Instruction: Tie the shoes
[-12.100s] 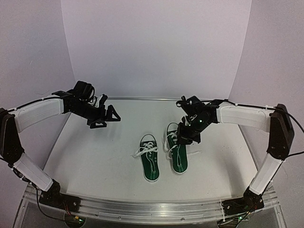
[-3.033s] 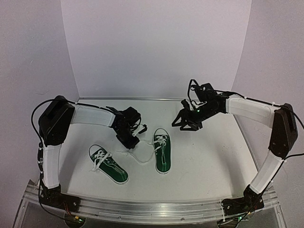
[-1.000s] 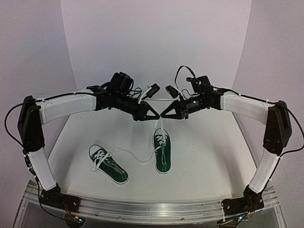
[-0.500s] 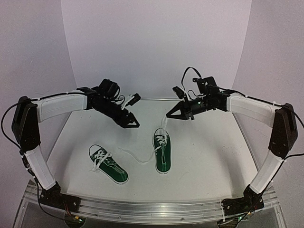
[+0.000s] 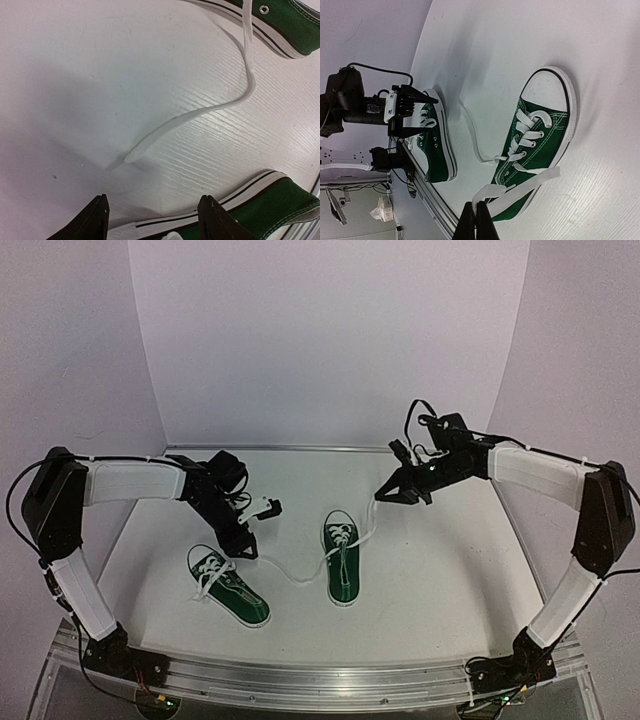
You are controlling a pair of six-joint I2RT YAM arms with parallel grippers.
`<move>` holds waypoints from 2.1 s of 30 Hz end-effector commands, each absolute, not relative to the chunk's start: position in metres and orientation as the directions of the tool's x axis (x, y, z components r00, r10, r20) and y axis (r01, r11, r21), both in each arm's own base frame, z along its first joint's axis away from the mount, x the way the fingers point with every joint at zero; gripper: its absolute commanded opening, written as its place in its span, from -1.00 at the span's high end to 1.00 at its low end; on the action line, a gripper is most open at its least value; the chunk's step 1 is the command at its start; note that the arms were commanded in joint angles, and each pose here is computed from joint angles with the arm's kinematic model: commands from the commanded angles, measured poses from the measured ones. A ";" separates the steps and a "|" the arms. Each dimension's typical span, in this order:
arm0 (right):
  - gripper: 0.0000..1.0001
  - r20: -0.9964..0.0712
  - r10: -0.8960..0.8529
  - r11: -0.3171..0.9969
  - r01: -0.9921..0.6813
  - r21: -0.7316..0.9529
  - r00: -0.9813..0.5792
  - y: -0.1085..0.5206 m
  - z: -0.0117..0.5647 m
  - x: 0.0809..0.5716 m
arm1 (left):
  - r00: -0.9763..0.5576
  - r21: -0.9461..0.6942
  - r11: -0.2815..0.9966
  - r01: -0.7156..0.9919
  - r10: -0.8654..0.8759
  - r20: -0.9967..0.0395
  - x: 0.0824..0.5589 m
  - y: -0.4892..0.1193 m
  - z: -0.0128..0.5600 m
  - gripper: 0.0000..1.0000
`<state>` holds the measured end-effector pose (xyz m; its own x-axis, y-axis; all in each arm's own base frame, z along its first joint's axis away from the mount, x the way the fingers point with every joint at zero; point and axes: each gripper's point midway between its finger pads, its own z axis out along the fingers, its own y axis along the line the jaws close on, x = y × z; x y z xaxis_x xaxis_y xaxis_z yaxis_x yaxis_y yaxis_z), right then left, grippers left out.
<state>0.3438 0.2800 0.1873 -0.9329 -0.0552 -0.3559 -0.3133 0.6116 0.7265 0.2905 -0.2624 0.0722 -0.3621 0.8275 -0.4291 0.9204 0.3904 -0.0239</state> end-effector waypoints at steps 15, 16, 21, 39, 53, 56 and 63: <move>1.00 -0.432 -0.004 0.542 -0.365 0.757 -0.902 0.282 0.251 0.353 | -0.093 0.154 0.169 0.973 0.908 -0.409 0.298 -0.300 0.025 -0.10; 1.00 -0.435 -0.005 0.537 -0.370 0.758 -0.900 0.284 0.253 0.354 | -0.081 0.166 0.159 0.973 0.913 -0.400 0.296 -0.302 0.023 -0.04; 1.00 -0.446 -0.010 0.514 -0.388 0.765 -0.895 0.294 0.261 0.367 | -0.057 0.192 0.135 0.972 0.929 -0.366 0.288 -0.306 0.011 0.30; 1.00 -0.436 -0.196 0.449 -0.476 0.756 -0.878 0.415 0.225 0.360 | -0.062 0.162 0.153 0.975 0.883 -0.466 0.188 -0.332 0.091 1.00; -0.26 -0.343 -0.269 0.411 -0.430 0.804 -0.900 0.438 0.202 0.338 | -0.124 0.116 0.228 0.967 0.814 -0.568 0.153 -0.327 0.129 1.00; -0.17 -0.345 -0.234 0.459 -0.416 0.785 -0.909 0.407 0.199 0.353 | -0.134 0.074 0.212 0.975 0.814 -0.566 0.151 -0.340 0.127 1.00; 0.29 -0.312 -0.319 0.594 -0.446 0.670 -0.895 0.374 0.157 0.350 | -0.269 -0.039 0.315 0.948 0.733 -0.625 0.168 -0.366 0.132 1.00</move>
<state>0.3726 0.3819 0.1623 -0.9275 -0.2244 -0.2988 -0.3737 0.5497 0.7471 0.1518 -0.3383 0.1042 -0.1764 0.8320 -0.5260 0.9709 0.2350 0.0461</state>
